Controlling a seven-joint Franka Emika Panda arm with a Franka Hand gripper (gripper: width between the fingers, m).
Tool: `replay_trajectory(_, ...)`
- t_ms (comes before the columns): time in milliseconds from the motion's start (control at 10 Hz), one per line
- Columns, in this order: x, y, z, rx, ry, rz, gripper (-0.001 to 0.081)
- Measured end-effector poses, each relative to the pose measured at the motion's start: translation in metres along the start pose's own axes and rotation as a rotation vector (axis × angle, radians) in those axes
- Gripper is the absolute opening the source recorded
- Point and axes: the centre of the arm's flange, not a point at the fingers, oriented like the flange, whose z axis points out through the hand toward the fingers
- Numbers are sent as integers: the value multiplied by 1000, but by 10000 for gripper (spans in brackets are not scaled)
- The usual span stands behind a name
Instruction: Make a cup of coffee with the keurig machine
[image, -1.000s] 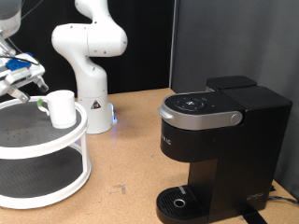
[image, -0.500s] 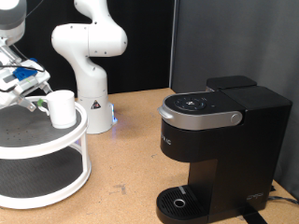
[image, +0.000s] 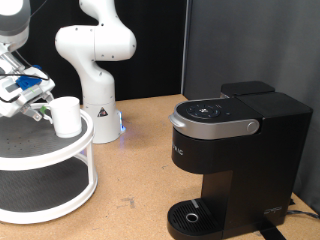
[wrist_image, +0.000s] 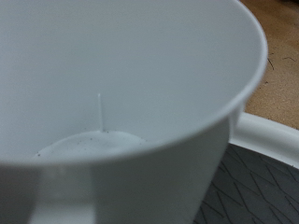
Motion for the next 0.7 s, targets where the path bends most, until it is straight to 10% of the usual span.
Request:
replay_trajectory(300,0,0,0,0,0,-4,463)
replay_trajectory(500,0,0,0,-1,0,-4,138)
replay_trajectory(700,-1,0,0,0,1,-2,73)
